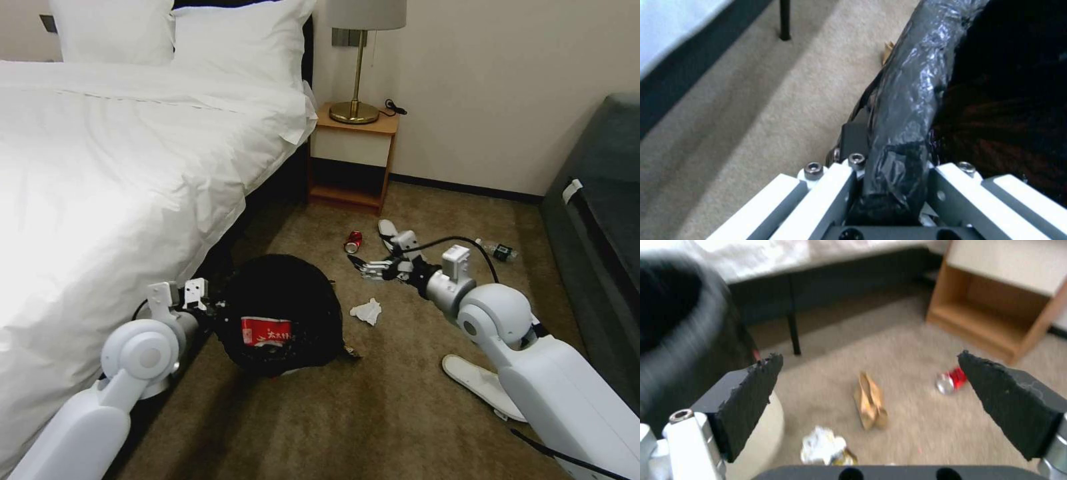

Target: Pick up the trash bin, then pick up the garbage on the floor and place it into the trash bin.

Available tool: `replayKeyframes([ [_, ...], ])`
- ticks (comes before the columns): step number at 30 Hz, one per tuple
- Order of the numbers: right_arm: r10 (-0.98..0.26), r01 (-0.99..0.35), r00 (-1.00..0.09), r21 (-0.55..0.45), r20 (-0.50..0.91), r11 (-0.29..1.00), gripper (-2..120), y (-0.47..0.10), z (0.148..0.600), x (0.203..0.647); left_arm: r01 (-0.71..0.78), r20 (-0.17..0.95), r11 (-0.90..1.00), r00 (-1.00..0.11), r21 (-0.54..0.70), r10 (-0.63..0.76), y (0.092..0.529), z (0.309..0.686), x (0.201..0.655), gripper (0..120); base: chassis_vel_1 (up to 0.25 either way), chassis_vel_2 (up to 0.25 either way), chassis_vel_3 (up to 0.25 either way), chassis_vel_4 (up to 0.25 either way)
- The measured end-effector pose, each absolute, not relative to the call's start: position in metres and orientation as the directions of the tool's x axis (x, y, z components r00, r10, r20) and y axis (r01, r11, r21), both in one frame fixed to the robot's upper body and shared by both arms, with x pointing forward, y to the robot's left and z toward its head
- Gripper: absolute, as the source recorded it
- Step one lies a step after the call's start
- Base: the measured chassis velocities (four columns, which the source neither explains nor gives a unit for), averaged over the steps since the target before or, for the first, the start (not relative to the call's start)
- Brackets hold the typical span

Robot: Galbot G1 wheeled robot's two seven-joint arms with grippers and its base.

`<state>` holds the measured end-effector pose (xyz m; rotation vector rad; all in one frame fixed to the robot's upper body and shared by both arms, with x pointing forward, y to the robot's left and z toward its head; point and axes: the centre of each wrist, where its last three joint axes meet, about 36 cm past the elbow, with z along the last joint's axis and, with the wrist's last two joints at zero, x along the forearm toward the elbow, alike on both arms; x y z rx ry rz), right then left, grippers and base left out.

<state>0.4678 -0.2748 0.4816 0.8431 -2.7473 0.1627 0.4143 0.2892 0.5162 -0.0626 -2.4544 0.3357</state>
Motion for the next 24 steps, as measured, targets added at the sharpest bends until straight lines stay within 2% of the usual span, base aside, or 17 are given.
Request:
replayKeyframes([
  [4, -0.518, -0.55, -0.795, -0.018, 0.316, 0.835, 100, -0.284, 0.461, 0.465, -0.05, 0.593, 0.964, -0.796, -0.261, 0.12, 0.296, 0.52, 0.418, 2, 0.0, 0.0, 0.0, 0.0],
  [7, -0.493, -0.53, -0.781, 0.01, 0.384, 0.848, 100, -0.295, 0.425, 0.461, -0.053, 0.581, 0.961, -0.805, -0.271, 0.119, 0.299, 0.526, 0.422, 2, 0.0, 0.0, 0.0, 0.0],
  [12, -0.487, -0.536, -0.759, 0.008, 0.432, 0.844, 100, -0.305, 0.39, 0.463, -0.05, 0.573, 0.961, -0.81, -0.273, 0.121, 0.3, 0.53, 0.423, 2, 0.0, 0.0, 0.0, 0.0],
  [14, -0.5, -0.568, -0.729, -0.005, 0.468, 0.823, 100, -0.314, 0.358, 0.465, -0.051, 0.567, 0.961, -0.815, -0.271, 0.117, 0.302, 0.533, 0.423, 2, 0.0, 0.0, 0.0, 0.0],
  [24, -0.578, -0.675, -0.637, -0.006, 0.51, 0.738, 100, -0.297, 0.297, 0.485, -0.045, 0.551, 0.962, -0.827, -0.269, 0.115, 0.309, 0.541, 0.419, 2, 0.0, 0.0, 0.0, 0.0],
])
